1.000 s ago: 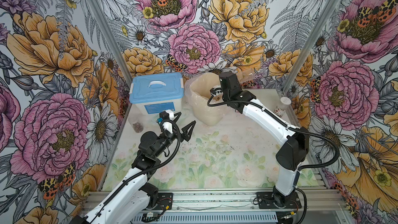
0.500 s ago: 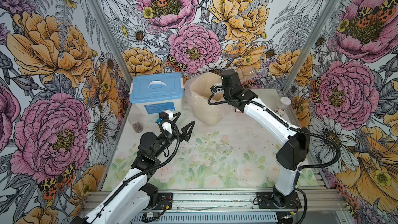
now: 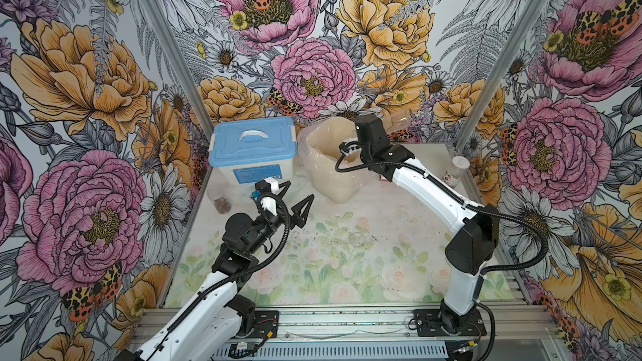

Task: Empty the moldy dried flower tea in the jars
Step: Pour the moldy dried flower tea into the trash bin.

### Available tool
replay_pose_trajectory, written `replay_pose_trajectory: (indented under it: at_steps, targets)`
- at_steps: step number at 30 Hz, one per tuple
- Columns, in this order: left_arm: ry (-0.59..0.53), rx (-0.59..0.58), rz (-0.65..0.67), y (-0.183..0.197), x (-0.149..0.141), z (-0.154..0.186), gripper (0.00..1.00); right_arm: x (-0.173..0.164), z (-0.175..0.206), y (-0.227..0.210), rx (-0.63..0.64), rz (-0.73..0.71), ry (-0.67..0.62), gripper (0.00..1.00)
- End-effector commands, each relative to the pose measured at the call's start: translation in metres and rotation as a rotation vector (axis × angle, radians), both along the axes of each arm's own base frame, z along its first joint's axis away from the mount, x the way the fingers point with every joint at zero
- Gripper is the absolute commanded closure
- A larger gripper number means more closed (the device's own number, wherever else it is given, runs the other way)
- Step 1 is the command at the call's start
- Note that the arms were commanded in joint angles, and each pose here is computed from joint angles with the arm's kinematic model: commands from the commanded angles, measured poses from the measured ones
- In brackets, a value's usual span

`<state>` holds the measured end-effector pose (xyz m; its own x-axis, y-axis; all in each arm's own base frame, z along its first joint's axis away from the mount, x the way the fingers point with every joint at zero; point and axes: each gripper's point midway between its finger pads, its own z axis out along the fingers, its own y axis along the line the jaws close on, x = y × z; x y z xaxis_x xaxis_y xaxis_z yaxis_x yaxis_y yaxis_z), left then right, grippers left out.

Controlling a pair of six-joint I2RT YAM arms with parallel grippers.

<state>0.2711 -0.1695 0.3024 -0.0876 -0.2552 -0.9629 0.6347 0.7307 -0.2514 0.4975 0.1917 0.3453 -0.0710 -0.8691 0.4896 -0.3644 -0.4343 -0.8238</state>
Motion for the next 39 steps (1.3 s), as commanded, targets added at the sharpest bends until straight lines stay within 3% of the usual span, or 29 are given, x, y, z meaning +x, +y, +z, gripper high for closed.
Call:
replay_pose_trajectory:
  at_steps: [1,14,28,39]
  targets:
    - [-0.013,-0.021,0.027,0.007,0.001,0.003,0.01,0.002,-0.018,0.000,-0.004,0.004,0.035,1.00]
    - [-0.012,-0.024,0.029,0.008,0.001,0.003,0.01,0.001,-0.043,0.002,-0.021,0.020,0.088,1.00]
    - [-0.009,-0.027,0.034,0.009,0.001,0.002,0.01,-0.002,0.046,-0.009,0.076,-0.010,-0.085,1.00]
    - [-0.023,-0.033,0.038,0.011,-0.001,0.007,0.01,0.004,-0.037,-0.001,-0.021,0.017,0.081,1.00]
